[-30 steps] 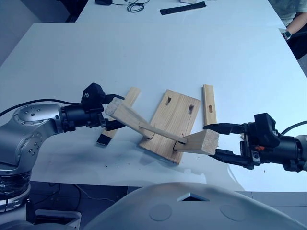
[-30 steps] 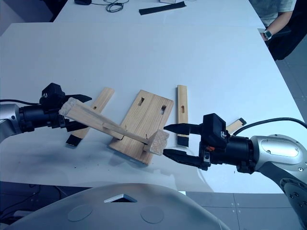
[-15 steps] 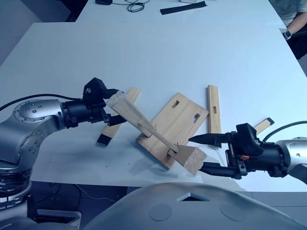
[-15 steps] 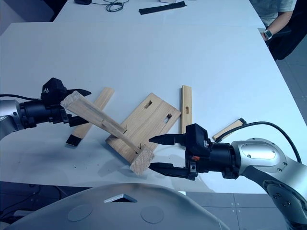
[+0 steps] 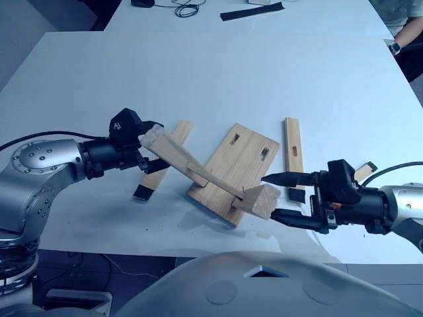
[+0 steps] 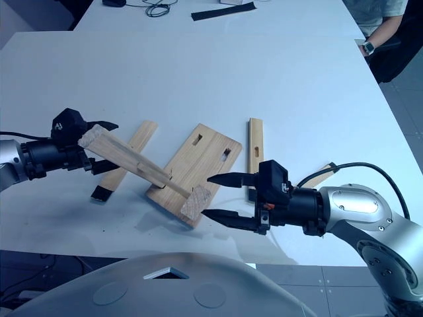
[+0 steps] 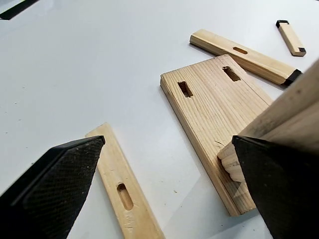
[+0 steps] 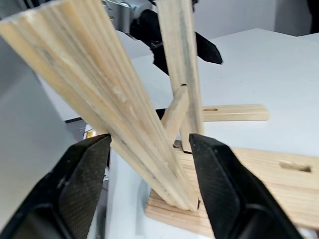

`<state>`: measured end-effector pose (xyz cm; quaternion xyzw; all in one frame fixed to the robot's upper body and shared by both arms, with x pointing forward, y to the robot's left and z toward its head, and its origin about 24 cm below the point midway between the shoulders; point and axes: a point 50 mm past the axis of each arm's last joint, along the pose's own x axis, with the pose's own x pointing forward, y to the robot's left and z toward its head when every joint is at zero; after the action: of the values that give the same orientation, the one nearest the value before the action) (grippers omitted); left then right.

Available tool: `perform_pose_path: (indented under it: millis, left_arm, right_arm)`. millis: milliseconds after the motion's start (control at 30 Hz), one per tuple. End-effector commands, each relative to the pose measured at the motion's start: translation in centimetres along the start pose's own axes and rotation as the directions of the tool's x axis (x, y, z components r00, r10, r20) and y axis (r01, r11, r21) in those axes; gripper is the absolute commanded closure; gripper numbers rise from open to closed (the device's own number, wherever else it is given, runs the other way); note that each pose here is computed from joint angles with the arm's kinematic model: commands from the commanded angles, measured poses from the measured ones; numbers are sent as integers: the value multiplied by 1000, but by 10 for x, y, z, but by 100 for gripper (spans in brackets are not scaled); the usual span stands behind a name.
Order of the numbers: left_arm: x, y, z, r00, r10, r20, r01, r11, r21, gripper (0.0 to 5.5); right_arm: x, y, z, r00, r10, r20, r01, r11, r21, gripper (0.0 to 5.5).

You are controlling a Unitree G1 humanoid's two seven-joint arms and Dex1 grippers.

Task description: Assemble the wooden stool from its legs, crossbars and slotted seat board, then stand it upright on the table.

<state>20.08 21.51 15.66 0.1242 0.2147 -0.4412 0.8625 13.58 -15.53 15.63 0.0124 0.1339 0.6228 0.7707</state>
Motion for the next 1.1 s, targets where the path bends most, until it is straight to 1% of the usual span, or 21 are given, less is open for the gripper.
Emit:
perform_pose_path:
  millis: [33, 333, 533, 833, 967, 1100]
  left_arm:
    - [21, -67, 20, 865, -478, 152, 467, 878, 106, 72]
    - [29, -64, 18, 883, -439, 168, 430, 898, 91, 72]
    - [36, -67, 17, 886, -426, 184, 417, 905, 89, 72]
    - [46, -39, 13, 940, -280, 197, 273, 960, 62, 72]
    - [46, -36, 3, 954, -237, 182, 234, 971, 43, 72]
    - [48, -32, -8, 968, -201, 147, 195, 979, 56, 72]
  right_arm:
    - [-1, -32, -8, 946, -322, -35, 320, 945, -63, 261]
    - [2, -38, -5, 938, -346, 0, 345, 935, -78, 261]
    - [8, -41, -6, 939, -343, -8, 341, 936, -84, 261]
    - [10, -36, -5, 947, -322, -5, 320, 943, -94, 261]
    - [6, -37, -7, 939, -342, -15, 340, 936, -88, 261]
    - [9, -38, -9, 940, -341, -25, 338, 936, -97, 261]
